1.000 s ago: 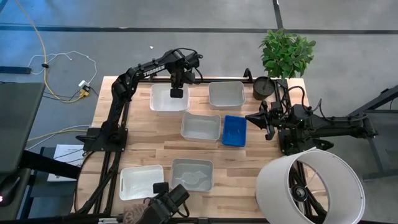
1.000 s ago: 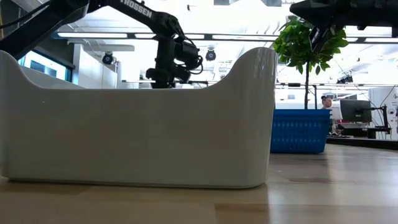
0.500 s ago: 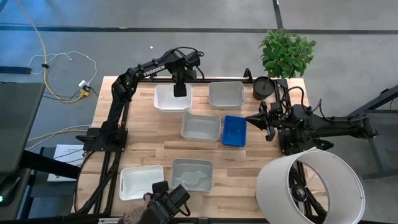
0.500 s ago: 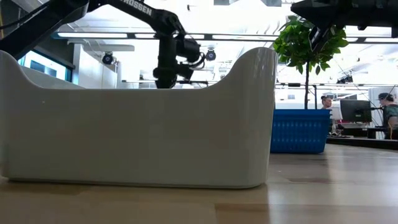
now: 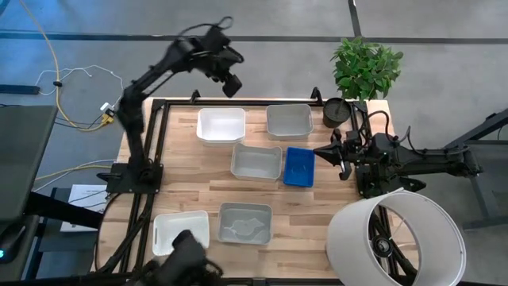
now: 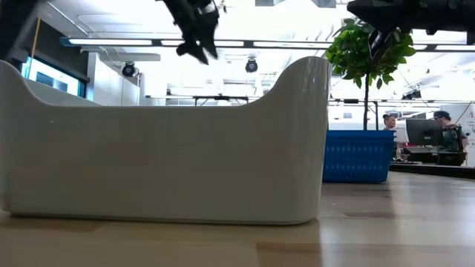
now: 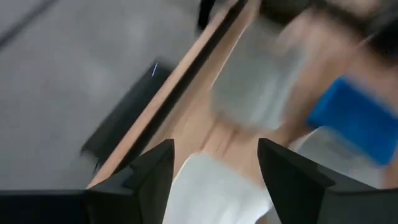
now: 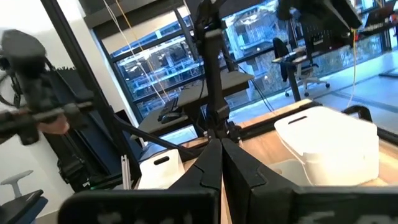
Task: Stack baskets by color
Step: Stack the white bin into the top white bin
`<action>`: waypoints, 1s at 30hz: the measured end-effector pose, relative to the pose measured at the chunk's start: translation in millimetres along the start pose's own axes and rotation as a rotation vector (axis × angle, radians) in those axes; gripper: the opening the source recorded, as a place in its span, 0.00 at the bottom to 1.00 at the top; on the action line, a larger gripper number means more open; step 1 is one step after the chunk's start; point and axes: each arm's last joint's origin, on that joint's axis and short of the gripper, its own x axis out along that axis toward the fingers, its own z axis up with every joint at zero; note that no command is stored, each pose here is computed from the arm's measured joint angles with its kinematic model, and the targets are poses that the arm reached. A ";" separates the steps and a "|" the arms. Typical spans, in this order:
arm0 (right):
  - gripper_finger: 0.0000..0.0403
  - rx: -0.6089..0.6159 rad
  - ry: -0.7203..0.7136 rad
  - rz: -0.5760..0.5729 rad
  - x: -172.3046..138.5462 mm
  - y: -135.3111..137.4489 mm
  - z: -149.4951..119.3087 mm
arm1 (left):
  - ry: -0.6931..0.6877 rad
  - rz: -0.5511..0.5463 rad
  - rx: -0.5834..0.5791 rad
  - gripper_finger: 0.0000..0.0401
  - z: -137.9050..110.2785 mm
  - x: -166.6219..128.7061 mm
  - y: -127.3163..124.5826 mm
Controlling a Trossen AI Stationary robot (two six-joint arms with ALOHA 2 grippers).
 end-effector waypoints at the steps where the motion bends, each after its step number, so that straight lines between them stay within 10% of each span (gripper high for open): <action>1: 0.00 -0.005 -0.004 0.002 0.0 0.1 0.4 | -0.061 -0.021 -0.001 0.53 -3.3 -9.6 -4.9; 8: 0.00 -0.014 -0.052 0.018 -0.1 1.8 5.0 | -0.430 -0.138 0.004 0.49 -67.3 -46.0 -49.2; 20: 0.00 -0.016 -0.088 0.030 -0.4 3.0 8.4 | -0.875 -0.391 -0.088 0.49 -218.4 -20.9 -99.8; 30: 0.00 -0.017 -0.119 0.033 -0.7 3.8 11.2 | -0.894 -0.425 -0.052 0.49 -246.2 -19.2 -105.4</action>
